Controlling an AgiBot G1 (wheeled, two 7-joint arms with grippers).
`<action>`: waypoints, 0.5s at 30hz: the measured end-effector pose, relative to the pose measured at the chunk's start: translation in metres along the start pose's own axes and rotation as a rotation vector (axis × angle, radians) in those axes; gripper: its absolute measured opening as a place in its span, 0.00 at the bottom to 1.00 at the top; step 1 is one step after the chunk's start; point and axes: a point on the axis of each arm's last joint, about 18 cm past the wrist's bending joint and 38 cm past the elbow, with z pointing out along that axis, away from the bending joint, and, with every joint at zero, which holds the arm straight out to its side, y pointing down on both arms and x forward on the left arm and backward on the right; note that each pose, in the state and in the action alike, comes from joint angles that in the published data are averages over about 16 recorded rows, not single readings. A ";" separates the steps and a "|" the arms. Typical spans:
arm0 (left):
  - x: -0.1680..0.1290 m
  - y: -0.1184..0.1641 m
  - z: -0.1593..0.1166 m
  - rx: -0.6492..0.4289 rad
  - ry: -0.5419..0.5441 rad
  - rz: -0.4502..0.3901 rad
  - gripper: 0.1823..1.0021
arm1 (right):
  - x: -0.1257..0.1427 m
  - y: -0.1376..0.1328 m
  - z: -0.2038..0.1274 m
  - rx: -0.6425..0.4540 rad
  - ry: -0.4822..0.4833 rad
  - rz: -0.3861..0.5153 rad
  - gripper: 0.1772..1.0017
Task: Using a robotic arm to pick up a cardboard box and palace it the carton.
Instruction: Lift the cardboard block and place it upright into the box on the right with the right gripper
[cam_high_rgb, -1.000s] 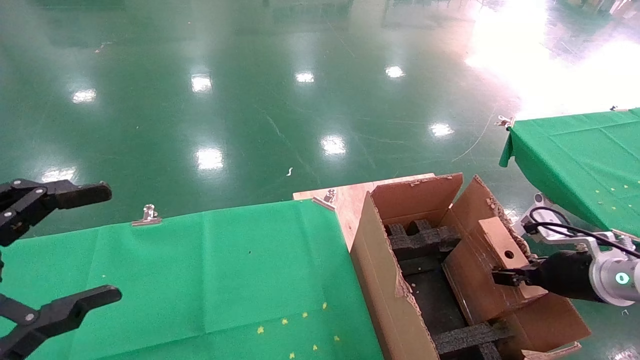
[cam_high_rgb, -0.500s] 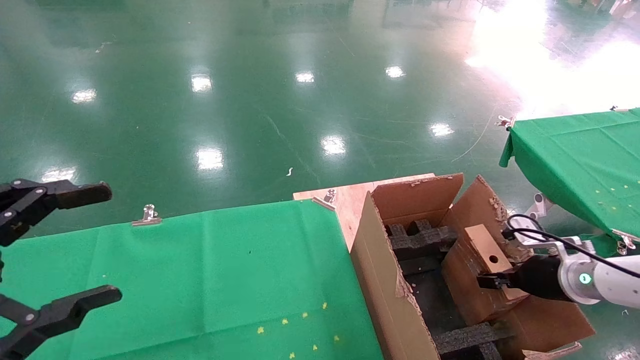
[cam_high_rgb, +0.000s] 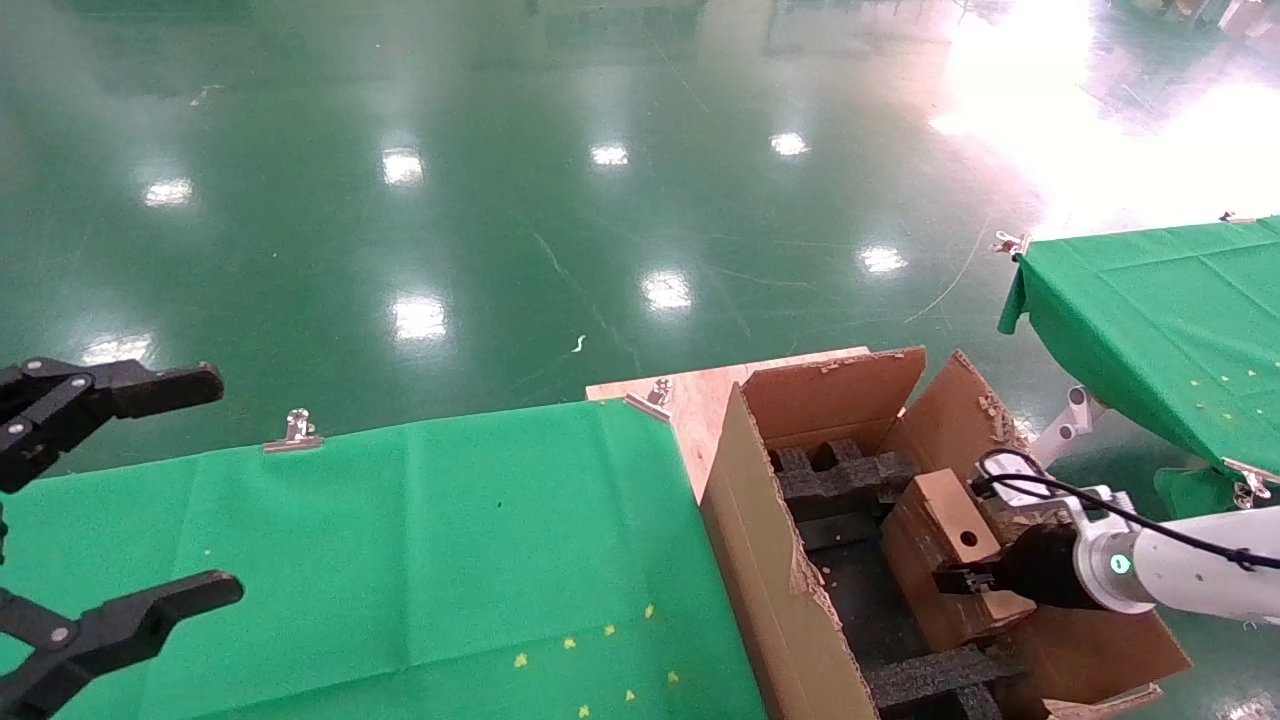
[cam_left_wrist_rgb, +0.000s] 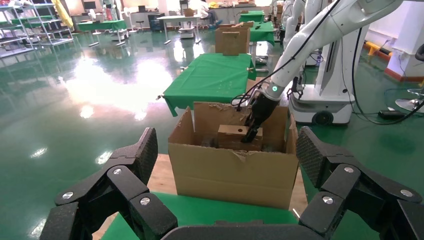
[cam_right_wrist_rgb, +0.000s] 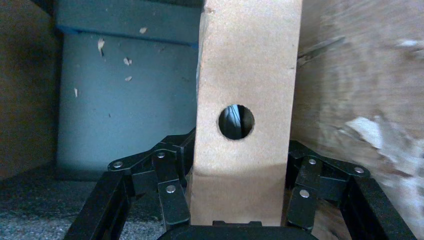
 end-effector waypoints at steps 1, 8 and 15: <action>0.000 0.000 0.000 0.000 0.000 0.000 1.00 | -0.001 0.000 0.001 -0.002 0.000 -0.002 0.18; 0.000 0.000 0.000 0.000 0.000 0.000 1.00 | -0.003 0.001 0.005 -0.010 -0.003 -0.006 0.19; 0.000 0.000 0.000 0.000 0.000 0.000 1.00 | -0.002 -0.001 0.003 -0.007 -0.006 -0.004 0.23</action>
